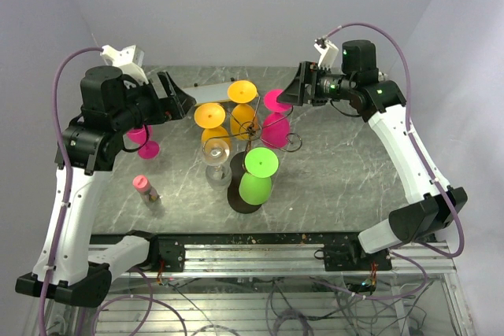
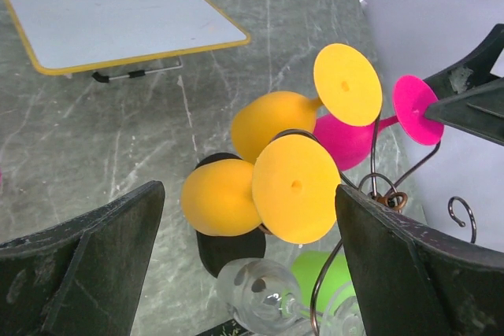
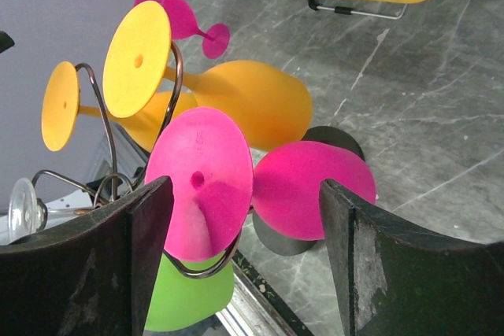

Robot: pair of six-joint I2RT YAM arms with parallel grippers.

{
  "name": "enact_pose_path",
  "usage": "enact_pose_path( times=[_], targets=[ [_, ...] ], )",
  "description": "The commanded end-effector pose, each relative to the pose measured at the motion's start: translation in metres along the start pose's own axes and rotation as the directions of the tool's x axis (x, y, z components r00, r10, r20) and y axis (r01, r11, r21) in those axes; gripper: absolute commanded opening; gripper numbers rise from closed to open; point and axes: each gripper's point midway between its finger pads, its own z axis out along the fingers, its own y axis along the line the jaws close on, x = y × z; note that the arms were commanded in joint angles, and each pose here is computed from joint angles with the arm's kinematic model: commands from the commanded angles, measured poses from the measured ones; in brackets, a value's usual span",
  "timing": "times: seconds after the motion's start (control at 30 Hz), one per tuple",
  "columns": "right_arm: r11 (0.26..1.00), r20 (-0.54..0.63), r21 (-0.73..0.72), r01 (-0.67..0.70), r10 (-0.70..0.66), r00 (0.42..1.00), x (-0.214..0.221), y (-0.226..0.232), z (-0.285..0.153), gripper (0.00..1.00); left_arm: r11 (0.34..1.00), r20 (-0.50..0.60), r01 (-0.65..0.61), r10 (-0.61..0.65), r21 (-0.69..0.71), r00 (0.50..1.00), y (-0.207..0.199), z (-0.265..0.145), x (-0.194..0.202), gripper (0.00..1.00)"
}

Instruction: Take the wine glass off the wine glass rack

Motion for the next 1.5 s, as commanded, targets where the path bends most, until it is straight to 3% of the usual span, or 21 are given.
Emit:
enact_pose_path(
  times=[0.0, 0.3, 0.43, 0.53, 0.7, 0.83, 1.1, 1.3, 1.47],
  targets=[
    [0.999, 0.004, 0.035, 0.034, -0.034, 0.999, -0.005, -0.003, -0.001, 0.68, 0.993, 0.040, -0.031, 0.027, 0.110, 0.999, -0.027, -0.010, -0.017, 0.99],
    [0.996, -0.018, 0.071, 0.063, -0.062, 0.998, -0.007, -0.007, 0.005, 0.58, 0.975, 0.024, 0.013, -0.019, 0.223, 1.000, -0.046, -0.006, -0.014, 0.99],
    [0.996, -0.026, 0.069, 0.059, -0.057, 0.998, -0.004, -0.005, 0.006, 0.44, 0.969, 0.025, 0.017, -0.024, 0.247, 0.999, -0.049, -0.004, -0.014, 0.99],
    [0.993, -0.020, 0.097, 0.068, -0.066, 0.998, -0.005, -0.006, 0.004, 0.43, 0.972, 0.027, 0.010, -0.017, 0.235, 0.999, -0.047, -0.004, -0.015, 0.99],
    [0.990, -0.016, 0.123, 0.068, -0.067, 0.998, -0.007, -0.007, 0.001, 0.32, 0.971, 0.031, 0.010, -0.018, 0.238, 0.999, -0.049, -0.005, -0.016, 0.99],
    [0.988, -0.012, 0.140, 0.057, -0.056, 0.998, -0.009, -0.007, -0.002, 0.16, 0.971, 0.034, 0.011, -0.019, 0.238, 0.999, -0.050, -0.009, -0.018, 0.99],
    [0.989, 0.037, 0.143, 0.032, -0.038, 0.999, -0.017, 0.001, -0.012, 0.04, 0.969, 0.049, 0.020, -0.033, 0.248, 0.998, -0.056, -0.016, -0.025, 1.00],
    [0.989, 0.125, 0.094, -0.110, 0.098, 0.987, -0.026, 0.016, -0.017, 0.00, 0.965, 0.065, 0.021, -0.039, 0.262, 0.997, -0.062, -0.022, -0.031, 1.00],
    [0.947, 0.227, 0.086, -0.310, 0.284, 0.932, -0.029, 0.015, -0.021, 0.00, 0.965, 0.070, 0.021, -0.041, 0.261, 0.997, -0.062, -0.022, -0.032, 1.00]
  ],
)
